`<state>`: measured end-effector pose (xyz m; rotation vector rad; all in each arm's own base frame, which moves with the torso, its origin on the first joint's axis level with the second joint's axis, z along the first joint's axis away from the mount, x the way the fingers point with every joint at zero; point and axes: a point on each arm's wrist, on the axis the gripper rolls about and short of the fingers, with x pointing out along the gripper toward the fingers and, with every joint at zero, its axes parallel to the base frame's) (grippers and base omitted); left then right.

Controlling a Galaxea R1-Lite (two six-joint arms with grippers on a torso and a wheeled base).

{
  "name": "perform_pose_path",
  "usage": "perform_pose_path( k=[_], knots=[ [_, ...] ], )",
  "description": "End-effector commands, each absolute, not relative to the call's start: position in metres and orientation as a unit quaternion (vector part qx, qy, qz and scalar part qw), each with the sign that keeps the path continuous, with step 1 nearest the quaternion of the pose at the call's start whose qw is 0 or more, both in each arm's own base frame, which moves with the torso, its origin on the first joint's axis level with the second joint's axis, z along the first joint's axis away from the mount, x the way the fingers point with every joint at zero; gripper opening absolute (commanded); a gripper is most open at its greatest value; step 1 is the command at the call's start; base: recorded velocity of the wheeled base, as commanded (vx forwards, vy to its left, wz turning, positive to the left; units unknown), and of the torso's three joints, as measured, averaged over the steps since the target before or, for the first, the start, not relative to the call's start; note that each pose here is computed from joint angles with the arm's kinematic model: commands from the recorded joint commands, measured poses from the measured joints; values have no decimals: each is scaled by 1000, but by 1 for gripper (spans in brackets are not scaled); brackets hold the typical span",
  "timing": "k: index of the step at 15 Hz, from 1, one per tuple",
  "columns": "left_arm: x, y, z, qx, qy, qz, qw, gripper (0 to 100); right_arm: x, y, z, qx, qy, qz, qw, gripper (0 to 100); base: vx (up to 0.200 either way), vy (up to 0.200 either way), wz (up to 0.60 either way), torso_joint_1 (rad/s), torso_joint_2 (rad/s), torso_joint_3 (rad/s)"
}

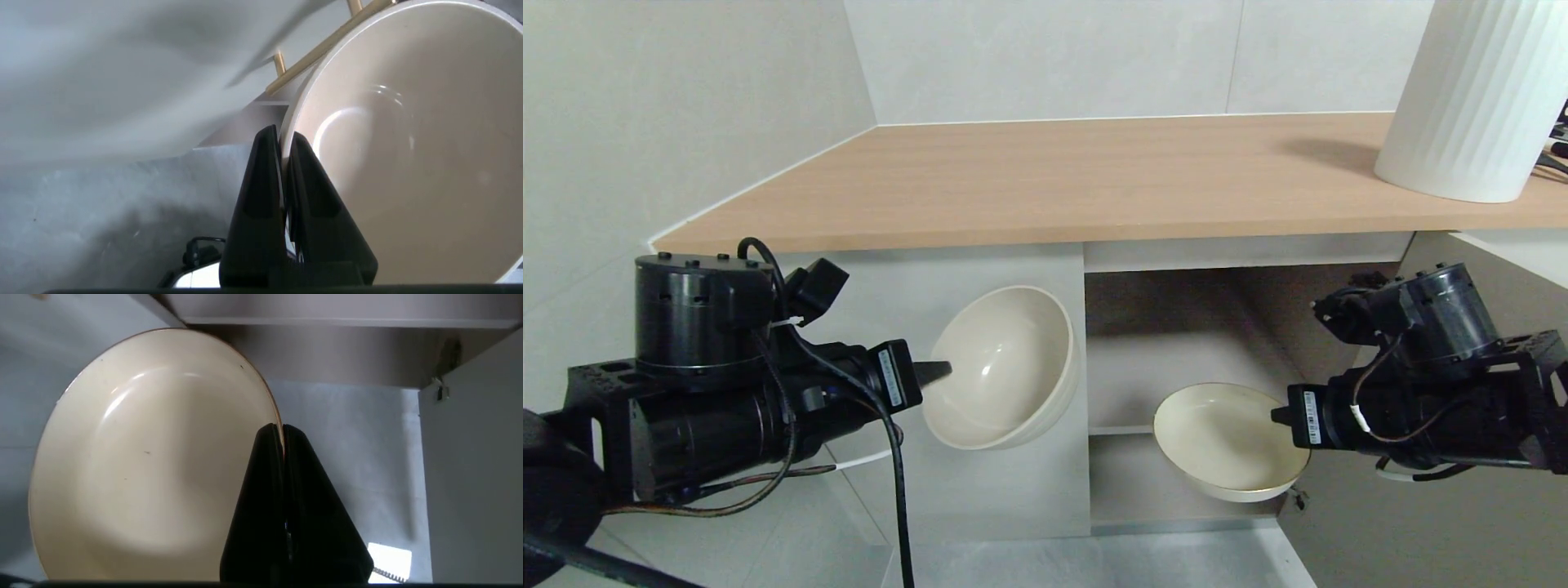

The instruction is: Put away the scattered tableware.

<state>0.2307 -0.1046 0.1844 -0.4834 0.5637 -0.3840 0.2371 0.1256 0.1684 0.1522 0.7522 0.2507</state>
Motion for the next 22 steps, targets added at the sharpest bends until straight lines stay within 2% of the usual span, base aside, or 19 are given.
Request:
perform_pose_path(
  k=[1,11,22],
  knots=[
    [231,-106,182,-233,278,-187,913,0,251,130,150,68,386,110,913,0,0,0,0,0,0,0],
    [232,-107,179,-232,284,-187,912,0,327,144,50,69,352,22,933,0,0,0,0,0,0,0],
    [235,-110,173,-229,295,-186,909,0,380,142,6,95,319,-49,942,0,0,0,0,0,0,0]
  ],
)
